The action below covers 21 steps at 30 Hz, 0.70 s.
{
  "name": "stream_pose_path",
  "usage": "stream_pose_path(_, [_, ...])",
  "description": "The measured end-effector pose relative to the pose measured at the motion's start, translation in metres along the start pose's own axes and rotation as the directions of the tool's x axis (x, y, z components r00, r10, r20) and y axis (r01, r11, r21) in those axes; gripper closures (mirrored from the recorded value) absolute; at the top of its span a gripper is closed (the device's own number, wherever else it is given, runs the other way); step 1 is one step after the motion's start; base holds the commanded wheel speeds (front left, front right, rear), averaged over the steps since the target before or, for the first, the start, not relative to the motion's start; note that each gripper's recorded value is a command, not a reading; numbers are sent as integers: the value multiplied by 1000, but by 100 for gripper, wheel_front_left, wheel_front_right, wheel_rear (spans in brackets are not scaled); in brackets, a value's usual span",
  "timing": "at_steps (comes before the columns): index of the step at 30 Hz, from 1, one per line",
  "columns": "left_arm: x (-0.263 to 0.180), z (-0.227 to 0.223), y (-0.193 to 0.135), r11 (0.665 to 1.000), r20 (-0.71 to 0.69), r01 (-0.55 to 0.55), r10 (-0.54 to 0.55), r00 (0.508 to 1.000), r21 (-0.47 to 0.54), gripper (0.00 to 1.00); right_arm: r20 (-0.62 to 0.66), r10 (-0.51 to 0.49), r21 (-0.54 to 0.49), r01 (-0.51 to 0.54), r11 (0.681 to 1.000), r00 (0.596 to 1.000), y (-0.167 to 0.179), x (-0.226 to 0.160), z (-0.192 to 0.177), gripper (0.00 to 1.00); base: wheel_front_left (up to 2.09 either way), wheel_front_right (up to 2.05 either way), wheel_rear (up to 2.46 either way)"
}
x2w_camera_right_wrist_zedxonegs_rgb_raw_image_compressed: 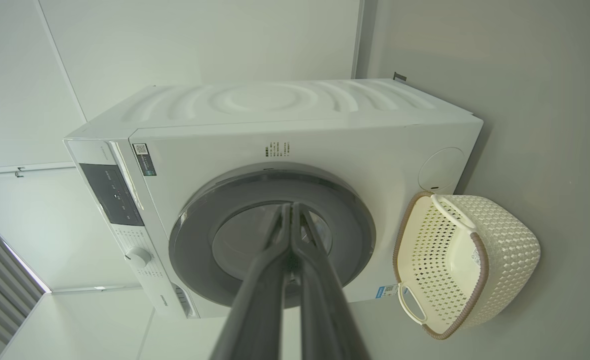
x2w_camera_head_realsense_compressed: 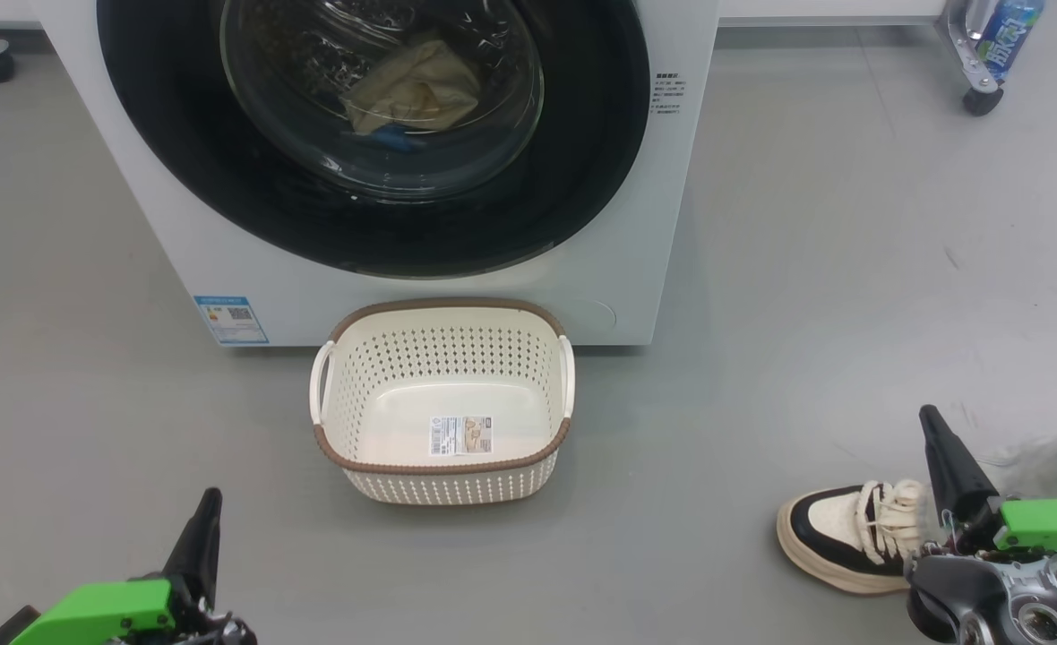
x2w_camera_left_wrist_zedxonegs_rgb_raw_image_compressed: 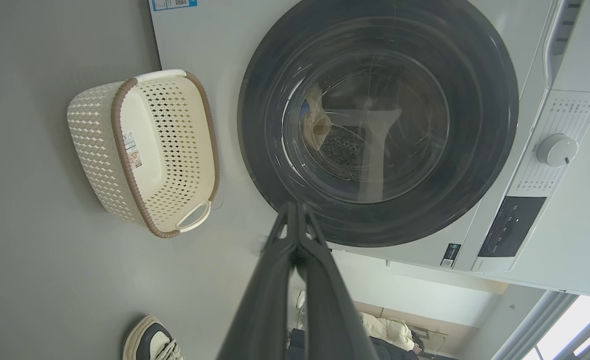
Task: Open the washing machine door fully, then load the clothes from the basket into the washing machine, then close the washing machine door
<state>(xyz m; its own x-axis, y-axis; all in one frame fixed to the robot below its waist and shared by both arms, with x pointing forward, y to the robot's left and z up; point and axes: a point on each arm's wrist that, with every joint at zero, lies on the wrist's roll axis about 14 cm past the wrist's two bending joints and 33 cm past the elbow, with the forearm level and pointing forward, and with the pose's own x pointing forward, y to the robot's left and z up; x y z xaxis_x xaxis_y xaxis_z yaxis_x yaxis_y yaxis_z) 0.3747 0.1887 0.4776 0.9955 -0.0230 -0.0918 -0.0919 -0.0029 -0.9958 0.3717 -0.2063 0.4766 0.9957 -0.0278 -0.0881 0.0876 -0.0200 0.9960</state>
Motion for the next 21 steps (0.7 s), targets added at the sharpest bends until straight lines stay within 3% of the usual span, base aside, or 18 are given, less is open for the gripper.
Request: stream_pose_path(21, [0, 0, 0, 1000, 0, 0, 0, 1000, 0, 100, 0, 0, 0, 0, 1000, 1000, 0, 0, 0, 100, 0, 0, 0])
